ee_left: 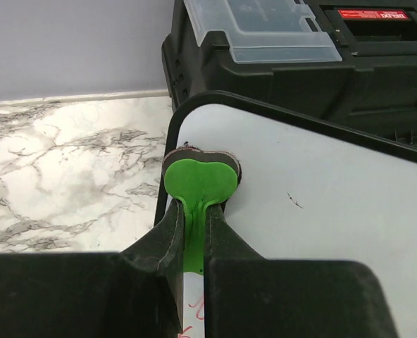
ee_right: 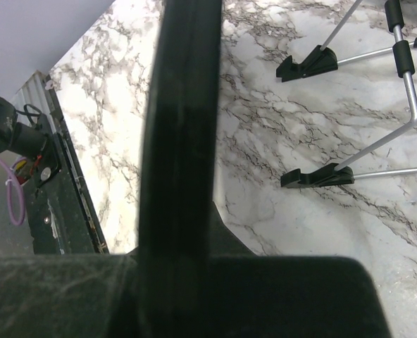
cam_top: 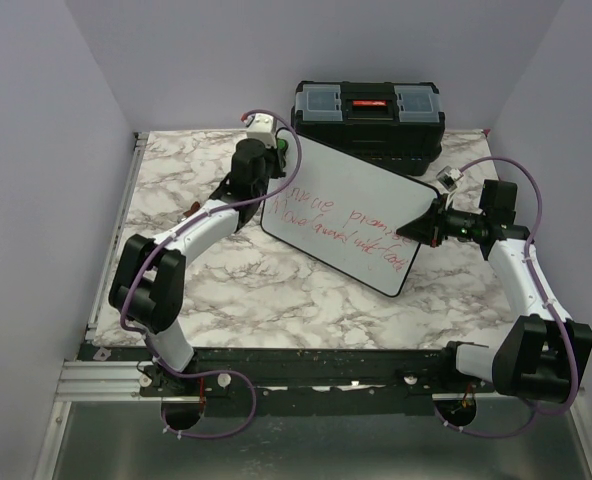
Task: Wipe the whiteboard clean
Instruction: Erase the whiteboard at the whiteboard stand.
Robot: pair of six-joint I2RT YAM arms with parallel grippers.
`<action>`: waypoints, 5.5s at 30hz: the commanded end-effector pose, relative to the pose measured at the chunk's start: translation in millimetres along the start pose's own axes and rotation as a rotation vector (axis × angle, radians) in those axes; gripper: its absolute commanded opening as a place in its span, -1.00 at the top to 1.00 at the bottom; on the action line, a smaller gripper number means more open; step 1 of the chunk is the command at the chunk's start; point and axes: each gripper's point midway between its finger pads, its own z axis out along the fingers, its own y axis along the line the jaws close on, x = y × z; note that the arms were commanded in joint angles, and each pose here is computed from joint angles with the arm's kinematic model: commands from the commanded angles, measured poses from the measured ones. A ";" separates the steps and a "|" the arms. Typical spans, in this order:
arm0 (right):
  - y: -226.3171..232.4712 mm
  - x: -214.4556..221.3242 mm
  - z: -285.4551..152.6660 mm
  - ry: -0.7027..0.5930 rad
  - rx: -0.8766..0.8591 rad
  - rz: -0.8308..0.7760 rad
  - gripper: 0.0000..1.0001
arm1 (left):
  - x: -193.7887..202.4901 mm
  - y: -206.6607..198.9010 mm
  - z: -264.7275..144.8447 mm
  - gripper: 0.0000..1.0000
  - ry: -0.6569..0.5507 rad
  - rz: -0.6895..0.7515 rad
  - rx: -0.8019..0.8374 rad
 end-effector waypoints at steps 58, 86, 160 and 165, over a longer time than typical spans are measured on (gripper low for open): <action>28.1 -5.7 3.8 -0.027 -0.135 -0.188 0.99 | 71.4 20.4 -30.0 1.00 0.175 -0.069 0.062; 28.5 -6.7 5.1 -0.033 -0.145 -0.161 0.99 | 12.4 -30.0 -30.9 1.00 -0.095 -0.145 0.205; 31.7 -9.2 3.3 -0.039 -0.149 -0.175 0.99 | 61.6 26.9 -38.3 1.00 0.184 -0.284 0.114; 31.6 -8.6 3.6 -0.038 -0.149 -0.173 0.99 | 90.0 9.5 -43.6 1.00 0.233 -0.316 0.179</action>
